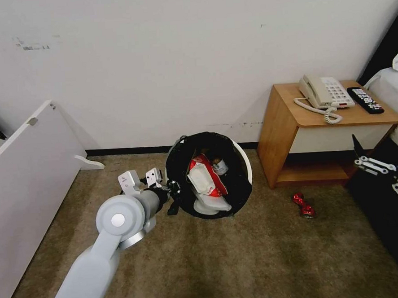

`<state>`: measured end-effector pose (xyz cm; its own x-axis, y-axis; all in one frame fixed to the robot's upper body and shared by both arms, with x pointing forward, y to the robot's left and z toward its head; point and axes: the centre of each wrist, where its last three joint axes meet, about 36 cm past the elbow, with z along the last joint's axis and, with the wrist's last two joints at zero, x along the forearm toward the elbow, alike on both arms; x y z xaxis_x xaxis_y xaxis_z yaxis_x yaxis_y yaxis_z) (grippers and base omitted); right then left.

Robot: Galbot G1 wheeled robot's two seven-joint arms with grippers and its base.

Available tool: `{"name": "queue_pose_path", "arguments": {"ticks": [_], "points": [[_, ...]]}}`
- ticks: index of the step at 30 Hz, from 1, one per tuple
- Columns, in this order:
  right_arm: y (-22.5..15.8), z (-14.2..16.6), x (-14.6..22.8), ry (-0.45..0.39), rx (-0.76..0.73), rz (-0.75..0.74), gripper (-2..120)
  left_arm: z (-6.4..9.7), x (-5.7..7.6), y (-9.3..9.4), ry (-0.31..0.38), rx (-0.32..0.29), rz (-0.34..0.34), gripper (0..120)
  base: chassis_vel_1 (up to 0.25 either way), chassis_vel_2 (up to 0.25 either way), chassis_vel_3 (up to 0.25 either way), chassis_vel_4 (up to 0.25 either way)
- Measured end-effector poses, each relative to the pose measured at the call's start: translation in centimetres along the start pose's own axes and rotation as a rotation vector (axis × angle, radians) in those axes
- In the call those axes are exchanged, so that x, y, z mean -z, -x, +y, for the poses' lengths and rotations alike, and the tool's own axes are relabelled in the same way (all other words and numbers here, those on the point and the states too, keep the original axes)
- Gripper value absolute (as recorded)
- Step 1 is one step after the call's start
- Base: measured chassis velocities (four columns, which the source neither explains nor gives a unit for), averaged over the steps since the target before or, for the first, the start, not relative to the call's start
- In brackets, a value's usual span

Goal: Pick up the trash bin, then pick up the garbage from the floor and place it into the trash bin.

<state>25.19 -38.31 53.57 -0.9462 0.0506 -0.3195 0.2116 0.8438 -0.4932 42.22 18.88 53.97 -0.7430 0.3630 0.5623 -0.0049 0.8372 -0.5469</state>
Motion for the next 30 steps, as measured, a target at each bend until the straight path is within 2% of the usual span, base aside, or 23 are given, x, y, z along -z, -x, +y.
{"name": "queue_pose_path", "arguments": {"ticks": [5,7,15,20,30], "points": [[-1.9,0.8,-1.0,0.014,-0.092,0.032,100,0.1,-0.3,0.0,0.006,0.008,-0.001,0,0.0,0.0,0.0,0.0],[-2.6,1.4,-1.5,0.008,-0.123,0.038,100,0.3,-0.7,0.1,0.035,0.019,-0.009,0,0.0,0.0,0.0,0.0],[-3.4,2.9,-1.9,0.02,-0.147,0.04,100,0.7,-1.3,0.4,0.054,0.031,-0.017,0,0.0,0.0,0.0,0.0],[-4.2,4.1,-1.8,0.015,-0.168,0.047,100,1.0,-2.2,0.9,0.075,0.044,-0.029,0,0.0,0.0,0.0,0.0],[-5.4,5.1,-1.8,0.014,-0.175,0.059,100,1.4,-2.3,0.7,0.094,0.043,-0.031,0,0.0,0.0,0.0,0.0]]}}
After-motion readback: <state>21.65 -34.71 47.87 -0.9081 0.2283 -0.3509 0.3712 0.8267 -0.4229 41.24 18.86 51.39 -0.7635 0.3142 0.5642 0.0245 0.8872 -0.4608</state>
